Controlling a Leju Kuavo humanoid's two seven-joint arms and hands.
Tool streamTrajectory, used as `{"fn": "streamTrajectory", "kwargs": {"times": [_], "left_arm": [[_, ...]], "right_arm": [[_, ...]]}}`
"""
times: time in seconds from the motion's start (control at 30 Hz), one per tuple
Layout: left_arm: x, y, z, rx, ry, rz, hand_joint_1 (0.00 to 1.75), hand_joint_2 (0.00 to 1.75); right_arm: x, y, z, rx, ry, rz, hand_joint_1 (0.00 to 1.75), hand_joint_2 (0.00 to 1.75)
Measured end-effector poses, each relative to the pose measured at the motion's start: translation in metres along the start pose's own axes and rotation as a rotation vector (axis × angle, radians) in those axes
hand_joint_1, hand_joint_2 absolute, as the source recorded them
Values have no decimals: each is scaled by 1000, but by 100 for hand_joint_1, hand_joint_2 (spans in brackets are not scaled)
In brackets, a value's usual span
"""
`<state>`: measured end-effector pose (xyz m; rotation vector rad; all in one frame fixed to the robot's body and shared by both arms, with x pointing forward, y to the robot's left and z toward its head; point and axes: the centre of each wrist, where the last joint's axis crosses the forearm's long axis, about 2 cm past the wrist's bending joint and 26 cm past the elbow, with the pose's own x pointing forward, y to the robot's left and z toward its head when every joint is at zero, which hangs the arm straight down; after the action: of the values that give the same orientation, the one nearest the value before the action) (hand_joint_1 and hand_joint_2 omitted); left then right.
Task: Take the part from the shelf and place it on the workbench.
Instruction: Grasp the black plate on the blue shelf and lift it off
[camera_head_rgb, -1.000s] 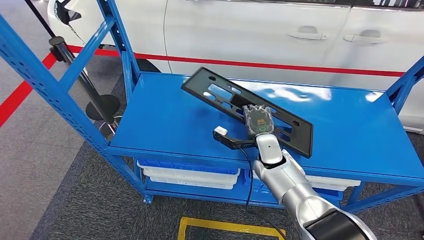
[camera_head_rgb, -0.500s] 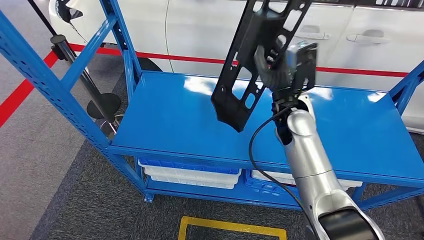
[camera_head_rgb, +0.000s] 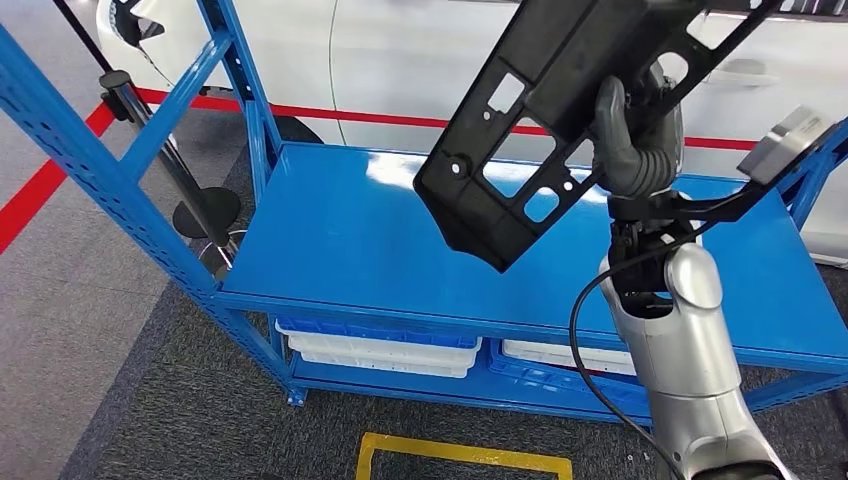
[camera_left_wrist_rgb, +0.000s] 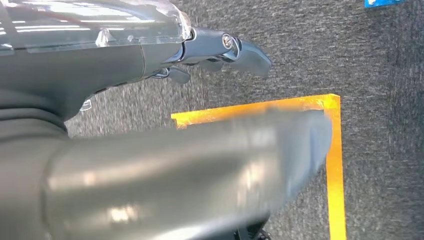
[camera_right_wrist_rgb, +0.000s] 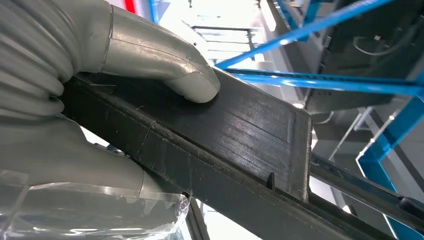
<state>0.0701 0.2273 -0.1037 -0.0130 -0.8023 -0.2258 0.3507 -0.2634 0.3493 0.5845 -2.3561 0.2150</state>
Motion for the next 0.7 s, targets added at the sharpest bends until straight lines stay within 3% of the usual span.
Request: {"fn": "streamTrajectory", "kwargs": {"times": [0.23, 0.7], "left_arm": [[-2, 0, 2, 44, 26, 35, 0, 175], [-6, 1, 5, 84, 37, 39, 0, 175]], "right_arm": [[-7, 14, 38, -9, 15, 72, 175, 175], [0, 23, 52, 0, -2, 83, 175, 175]]}}
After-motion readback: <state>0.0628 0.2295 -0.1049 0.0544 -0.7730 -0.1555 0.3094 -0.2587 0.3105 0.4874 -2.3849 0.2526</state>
